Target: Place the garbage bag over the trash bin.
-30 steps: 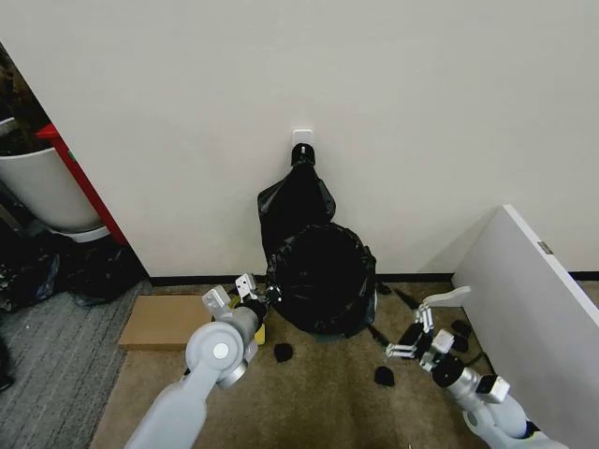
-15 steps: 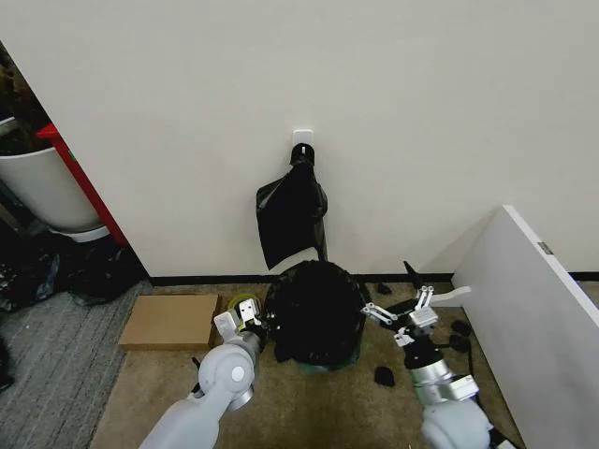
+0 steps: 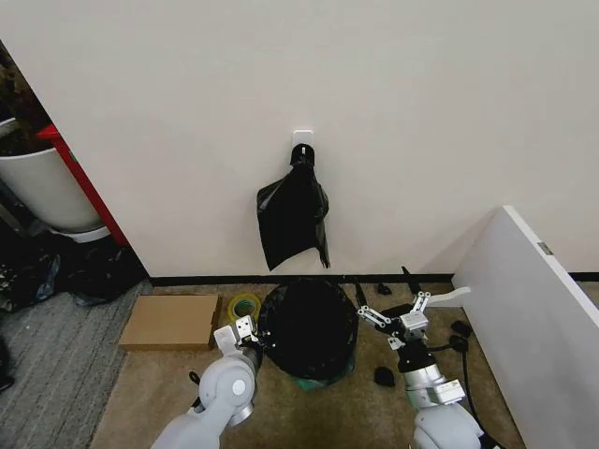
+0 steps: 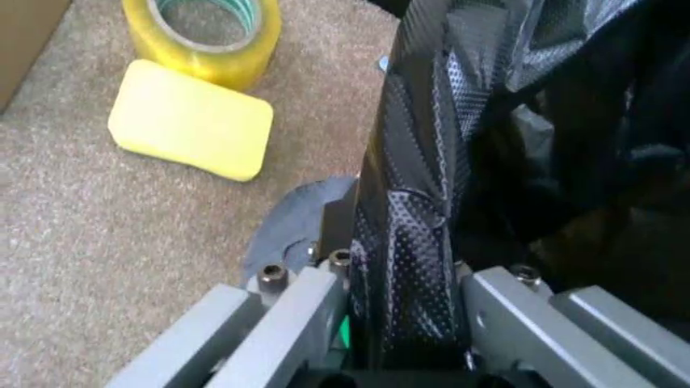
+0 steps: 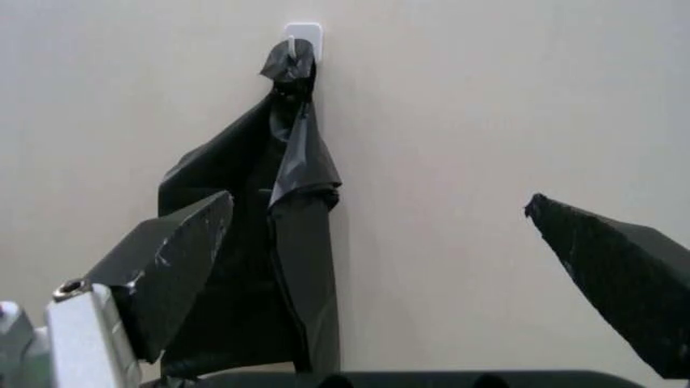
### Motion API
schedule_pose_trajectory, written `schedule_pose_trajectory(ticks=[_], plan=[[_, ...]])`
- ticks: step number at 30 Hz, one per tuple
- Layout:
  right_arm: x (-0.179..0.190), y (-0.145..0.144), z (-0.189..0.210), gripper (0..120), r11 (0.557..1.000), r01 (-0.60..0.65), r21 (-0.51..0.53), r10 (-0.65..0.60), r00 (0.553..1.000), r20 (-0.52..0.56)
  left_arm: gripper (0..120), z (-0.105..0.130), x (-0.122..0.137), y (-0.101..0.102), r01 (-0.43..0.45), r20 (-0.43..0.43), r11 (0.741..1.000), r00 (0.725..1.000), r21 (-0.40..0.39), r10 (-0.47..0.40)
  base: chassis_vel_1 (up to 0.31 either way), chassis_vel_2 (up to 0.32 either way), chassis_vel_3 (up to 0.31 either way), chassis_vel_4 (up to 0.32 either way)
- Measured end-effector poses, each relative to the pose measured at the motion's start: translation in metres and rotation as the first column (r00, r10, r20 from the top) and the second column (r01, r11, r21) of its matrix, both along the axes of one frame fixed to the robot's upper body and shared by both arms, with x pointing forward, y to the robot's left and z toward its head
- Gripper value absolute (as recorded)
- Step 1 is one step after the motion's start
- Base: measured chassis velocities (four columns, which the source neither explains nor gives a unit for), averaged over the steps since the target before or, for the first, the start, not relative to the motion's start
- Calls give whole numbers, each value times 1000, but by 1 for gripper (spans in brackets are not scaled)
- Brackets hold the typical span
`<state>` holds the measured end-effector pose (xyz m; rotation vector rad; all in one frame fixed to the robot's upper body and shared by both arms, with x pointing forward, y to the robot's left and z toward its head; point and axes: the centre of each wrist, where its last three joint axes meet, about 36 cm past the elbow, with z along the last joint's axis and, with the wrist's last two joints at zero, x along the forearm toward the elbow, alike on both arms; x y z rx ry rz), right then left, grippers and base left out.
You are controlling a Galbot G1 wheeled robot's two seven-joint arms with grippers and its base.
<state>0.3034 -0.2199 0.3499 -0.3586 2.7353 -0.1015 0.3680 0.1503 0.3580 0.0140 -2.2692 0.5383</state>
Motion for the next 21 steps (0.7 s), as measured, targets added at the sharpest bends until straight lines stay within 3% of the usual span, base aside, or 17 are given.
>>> schedule_pose_trajectory(ticks=[4,9,13,19,21], plan=[[0,-1,0,100,1000,7,-2,-7,1000,-3,17,6,-2,0,5,22,1000,1000,9,-5,0,0,0,0],[0,-2,0,100,1000,9,-9,-9,1000,-2,40,18,-4,-1,11,84,1000,996,3,-12,0,0,0,0],[0,-3,-1,100,1000,11,-11,-11,1000,-3,49,24,-4,0,11,110,1000,994,-2,-11,0,0,0,0],[1,-6,-1,100,1000,16,-18,-16,1000,-6,77,51,-12,2,23,167,1000,986,-14,-20,0,0,0,0],[1,-6,-2,100,1000,19,-17,-19,1000,-7,81,54,-14,2,26,165,1000,986,-12,-24,0,0,0,0]])
